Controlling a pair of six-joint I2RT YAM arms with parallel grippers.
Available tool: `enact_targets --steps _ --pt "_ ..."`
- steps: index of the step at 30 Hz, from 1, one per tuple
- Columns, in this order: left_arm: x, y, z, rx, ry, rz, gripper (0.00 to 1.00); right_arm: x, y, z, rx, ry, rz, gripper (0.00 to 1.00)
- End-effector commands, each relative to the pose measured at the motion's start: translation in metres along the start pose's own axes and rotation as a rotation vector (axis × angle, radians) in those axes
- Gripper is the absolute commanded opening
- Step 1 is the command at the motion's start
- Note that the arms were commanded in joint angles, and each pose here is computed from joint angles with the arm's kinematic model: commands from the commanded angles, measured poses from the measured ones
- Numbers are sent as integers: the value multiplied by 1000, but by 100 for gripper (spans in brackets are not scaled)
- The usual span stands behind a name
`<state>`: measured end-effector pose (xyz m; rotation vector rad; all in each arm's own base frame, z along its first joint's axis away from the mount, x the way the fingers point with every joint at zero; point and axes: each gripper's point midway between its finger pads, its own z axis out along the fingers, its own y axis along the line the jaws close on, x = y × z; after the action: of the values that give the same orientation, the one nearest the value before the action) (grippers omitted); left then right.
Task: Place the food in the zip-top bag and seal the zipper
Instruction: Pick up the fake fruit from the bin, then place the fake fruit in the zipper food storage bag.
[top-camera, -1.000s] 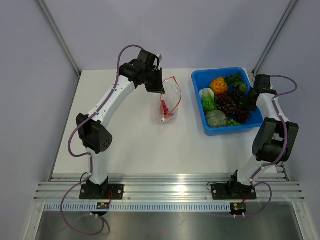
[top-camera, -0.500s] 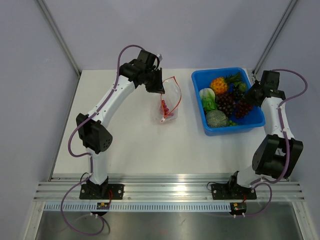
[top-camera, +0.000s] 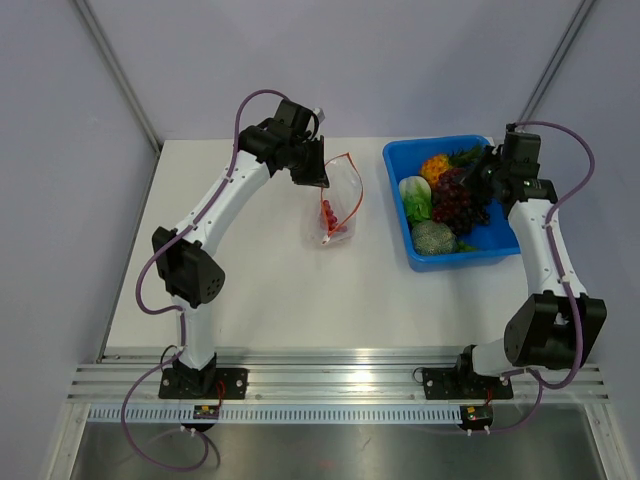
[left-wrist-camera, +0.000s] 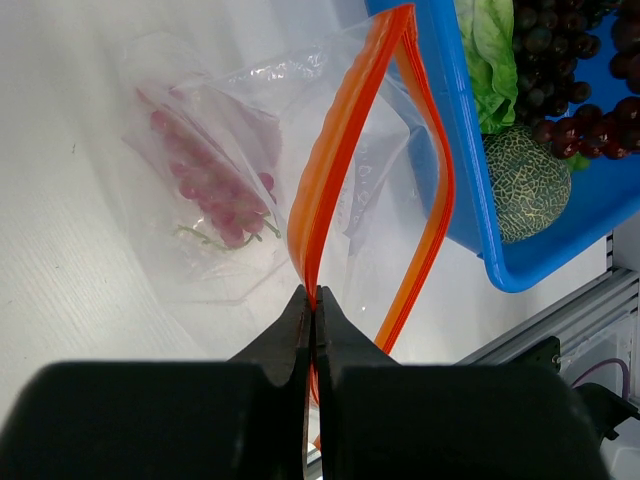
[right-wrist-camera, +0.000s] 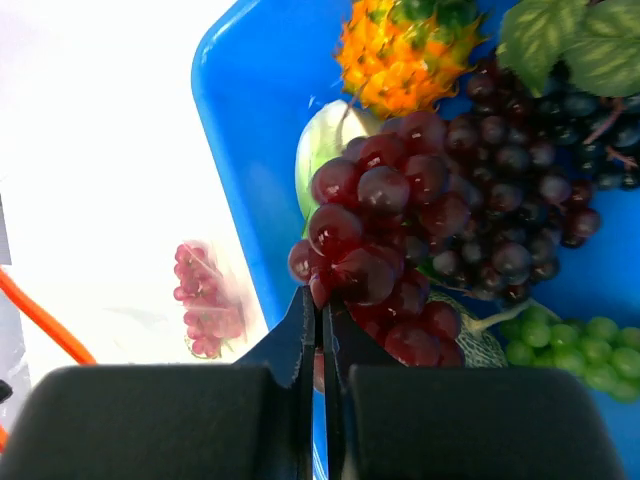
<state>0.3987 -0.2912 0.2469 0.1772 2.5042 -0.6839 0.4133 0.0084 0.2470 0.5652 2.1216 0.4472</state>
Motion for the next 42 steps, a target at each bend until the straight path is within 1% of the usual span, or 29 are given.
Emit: enact_targets --steps 1,4,6,10,15,17,18,19,25,26,29,33,35,39,40,42 --pt "-24 -21 -37 65 -109 43 0 -18 21 12 -71 -45 -12 0" --pt "-24 -20 -37 62 -109 41 0 -18 23 18 -80 -37 -9 0" --pt "-24 -22 -38 68 -111 39 0 -24 33 14 -100 -52 -19 0" --pt "-27 -25 -38 72 -117 27 0 -35 49 -6 -123 -78 -52 0" --pt "-32 -27 -38 73 -124 10 0 -48 83 -43 -197 -128 -89 0" --pt "-32 -28 -37 78 -122 7 0 -50 104 -60 -253 -145 -107 0" --pt "-32 -28 -36 77 -121 7 0 -53 108 -68 -263 -160 -107 0" --pt "-32 -27 -36 76 -119 6 0 -42 130 -74 -313 -142 -133 0" --pt "-29 -27 -34 81 -115 12 0 -34 190 -104 -472 -143 -166 0" --pt "-28 -27 -34 84 -109 13 0 -28 206 -111 -514 -135 -179 0" --pt "-25 -26 -31 87 -97 12 0 -21 229 -114 -562 -127 -192 0" --pt "-25 -28 -32 94 -97 11 0 11 258 -97 -601 -55 -223 0" --pt "-25 -28 -34 93 -99 13 0 21 263 -87 -595 -36 -231 0" --pt "-25 -29 -36 98 -100 20 0 56 271 -58 -587 44 -244 0" --pt "-24 -29 -36 99 -98 20 0 65 275 -57 -595 63 -253 0" --pt "-24 -29 -36 97 -95 21 0 80 274 -42 -573 95 -262 0"
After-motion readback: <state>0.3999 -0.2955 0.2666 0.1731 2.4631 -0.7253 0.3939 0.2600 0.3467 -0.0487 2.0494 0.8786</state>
